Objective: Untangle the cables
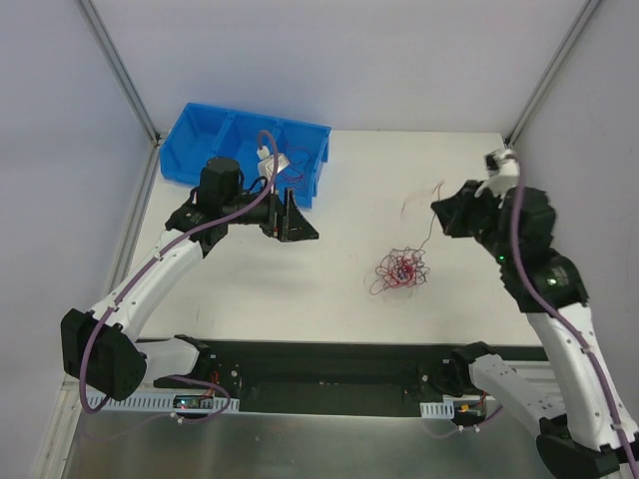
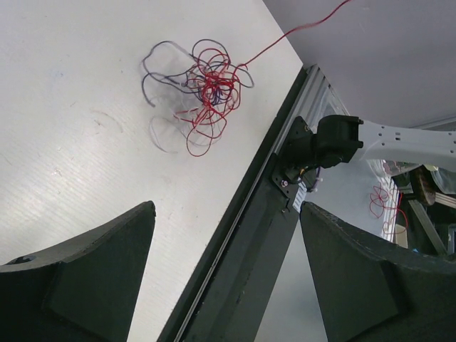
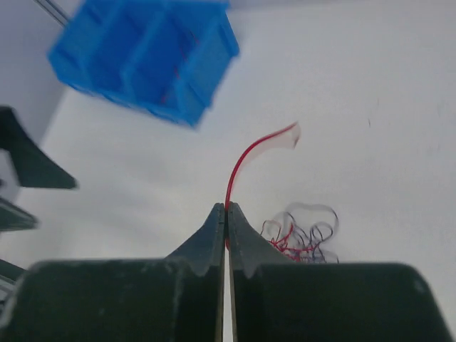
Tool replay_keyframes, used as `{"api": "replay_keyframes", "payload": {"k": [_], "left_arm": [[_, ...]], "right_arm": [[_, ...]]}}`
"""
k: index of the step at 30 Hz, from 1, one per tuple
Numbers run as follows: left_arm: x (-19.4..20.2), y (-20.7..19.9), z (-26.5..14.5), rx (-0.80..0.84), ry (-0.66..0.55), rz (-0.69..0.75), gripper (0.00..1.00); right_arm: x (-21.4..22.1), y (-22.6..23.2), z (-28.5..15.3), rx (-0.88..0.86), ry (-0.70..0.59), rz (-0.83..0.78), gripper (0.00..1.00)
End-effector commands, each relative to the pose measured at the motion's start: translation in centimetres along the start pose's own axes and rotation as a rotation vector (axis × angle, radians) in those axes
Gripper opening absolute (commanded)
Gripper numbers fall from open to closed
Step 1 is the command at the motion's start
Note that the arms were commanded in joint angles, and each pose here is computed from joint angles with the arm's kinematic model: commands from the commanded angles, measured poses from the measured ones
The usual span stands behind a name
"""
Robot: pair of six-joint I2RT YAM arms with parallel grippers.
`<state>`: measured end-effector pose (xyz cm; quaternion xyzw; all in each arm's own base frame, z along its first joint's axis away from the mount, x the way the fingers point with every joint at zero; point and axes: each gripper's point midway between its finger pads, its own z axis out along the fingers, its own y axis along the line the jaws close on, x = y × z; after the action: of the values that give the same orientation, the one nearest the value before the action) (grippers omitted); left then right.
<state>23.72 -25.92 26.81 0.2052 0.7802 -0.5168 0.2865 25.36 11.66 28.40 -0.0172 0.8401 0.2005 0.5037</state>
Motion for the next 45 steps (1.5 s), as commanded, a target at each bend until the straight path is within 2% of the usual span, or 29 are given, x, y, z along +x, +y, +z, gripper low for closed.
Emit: {"api": "replay_keyframes", "payload": {"k": [1, 3, 5, 10, 13, 17, 23, 26, 27, 30, 35, 41, 45], "left_arm": [[-0.3, -1.1, -0.4, 0.024, -0.012, 0.058, 0.82], [-0.2, -1.2, -0.5, 0.025, -0.013, 0.063, 0.82], [-0.3, -1.2, -0.5, 0.022, -0.017, 0.069, 0.82], [-0.4, -1.3, -0.8, 0.014, -0.028, 0.083, 0.83], [-0.5, -1.3, -0.9, 0.008, -0.037, 0.095, 0.82], [-0.7, -1.1, -1.0, -0.014, -0.051, 0.11, 0.82], [-0.9, -1.0, -1.2, -0.026, -0.064, 0.125, 0.82], [-0.9, -0.9, -1.3, -0.034, -0.067, 0.128, 0.82], [-0.9, -0.9, -1.3, -0.034, -0.067, 0.128, 0.82], [-0.9, -1.2, -1.3, -0.023, -0.064, 0.135, 0.82], [-1.1, -2.1, -1.4, 0.019, -0.086, 0.187, 0.82], [-1.1, -4.1, -1.0, 0.163, -0.126, 0.237, 0.79], [-0.3, -4.4, 0.9, 0.207, -0.144, 0.22, 0.83]], "right_arm": [[-9.6, 4.7, -8.2, -0.141, -0.233, -0.043, 0.0], [-12.3, 6.5, -10.3, -0.211, -0.316, -0.059, 0.0], [-12.9, 6.7, -10.6, -0.225, -0.349, -0.068, 0.0], [-7.9, 4.1, -5.4, -0.147, -0.231, -0.028, 0.0], [-8.4, 3.6, -4.1, -0.108, -0.221, -0.026, 0.0], [-15.1, 7.4, -7.3, -0.215, -0.312, -0.044, 0.0], [-27.2, 14.8, -17.9, -0.46, -0.586, -0.078, 0.0], [-30.1, 16.7, -21.9, -0.563, -0.716, -0.064, 0.01], [-30.2, 16.9, -21.6, -0.581, -0.725, -0.049, 0.01], [-29.6, 17.0, -20.6, -0.611, -0.733, -0.027, 0.0], [-25.5, 15.3, -15.1, -0.584, -0.632, 0.048, 0.01], [-19.0, 14.1, -7.7, -0.645, -0.477, 0.241, 0.0], [-15.0, 13.4, -4.2, -0.677, -0.42, 0.365, 0.0]]}}
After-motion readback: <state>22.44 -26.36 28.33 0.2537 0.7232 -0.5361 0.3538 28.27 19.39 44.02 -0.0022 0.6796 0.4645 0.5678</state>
